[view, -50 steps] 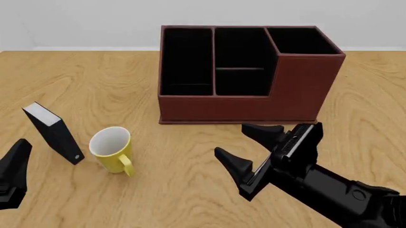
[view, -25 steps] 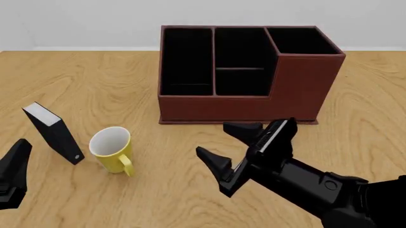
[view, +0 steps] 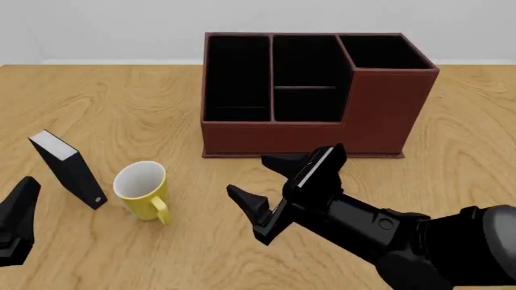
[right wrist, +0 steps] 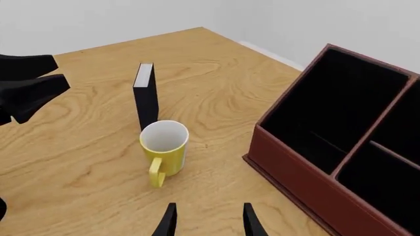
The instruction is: Pick up the yellow and white mug and place it to the right of the caddy.
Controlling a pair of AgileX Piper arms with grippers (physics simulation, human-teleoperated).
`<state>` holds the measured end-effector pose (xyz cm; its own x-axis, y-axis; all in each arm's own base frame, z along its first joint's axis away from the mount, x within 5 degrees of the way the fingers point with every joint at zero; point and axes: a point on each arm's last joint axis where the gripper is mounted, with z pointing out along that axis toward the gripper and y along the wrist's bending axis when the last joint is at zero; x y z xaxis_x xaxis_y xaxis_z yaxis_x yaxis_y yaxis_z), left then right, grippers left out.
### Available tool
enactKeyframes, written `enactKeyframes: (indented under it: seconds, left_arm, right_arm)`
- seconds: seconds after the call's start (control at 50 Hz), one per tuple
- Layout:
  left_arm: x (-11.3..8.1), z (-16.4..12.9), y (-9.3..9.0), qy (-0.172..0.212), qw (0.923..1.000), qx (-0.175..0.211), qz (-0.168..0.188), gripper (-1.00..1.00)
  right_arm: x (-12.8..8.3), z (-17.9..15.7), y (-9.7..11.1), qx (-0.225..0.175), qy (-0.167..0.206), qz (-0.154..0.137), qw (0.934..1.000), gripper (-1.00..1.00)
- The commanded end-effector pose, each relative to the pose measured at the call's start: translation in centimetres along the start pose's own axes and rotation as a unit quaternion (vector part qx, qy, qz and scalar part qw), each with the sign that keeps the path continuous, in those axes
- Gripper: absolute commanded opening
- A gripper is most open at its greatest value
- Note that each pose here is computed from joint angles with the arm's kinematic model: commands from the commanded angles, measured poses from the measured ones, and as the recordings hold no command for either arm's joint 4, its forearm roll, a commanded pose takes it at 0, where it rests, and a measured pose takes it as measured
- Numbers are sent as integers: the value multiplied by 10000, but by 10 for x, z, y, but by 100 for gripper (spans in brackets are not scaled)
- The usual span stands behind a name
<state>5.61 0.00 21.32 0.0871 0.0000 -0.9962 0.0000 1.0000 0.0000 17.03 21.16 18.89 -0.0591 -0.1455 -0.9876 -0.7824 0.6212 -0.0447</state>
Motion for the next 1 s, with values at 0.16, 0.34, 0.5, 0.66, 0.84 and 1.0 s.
enactKeyframes:
  seconds: [0.16, 0.34, 0.5, 0.66, 0.84, 1.0]
  left_arm:
    - [0, 0, 0, 0, 10000, 0, 0, 100]
    - [0, 0, 0, 0, 10000, 0, 0, 100]
    - [0, 0, 0, 0, 10000, 0, 0, 100]
    - [0, 0, 0, 0, 10000, 0, 0, 100]
    - [0, 0, 0, 0, 10000, 0, 0, 100]
    - [0, 0, 0, 0, 10000, 0, 0, 100]
  right_arm:
    - [5, 21, 6, -107, 87, -96, 9999, 100]
    - [3, 33, 10, -173, 95, -146, 9997, 100]
    - [5, 43, 16, -253, 135, -178, 9994, 100]
    - [4, 51, 18, -288, 146, -225, 9992, 100]
    - [7, 59, 23, -354, 165, -298, 9988, 100]
    - [6, 68, 28, -417, 172, -341, 9984, 100]
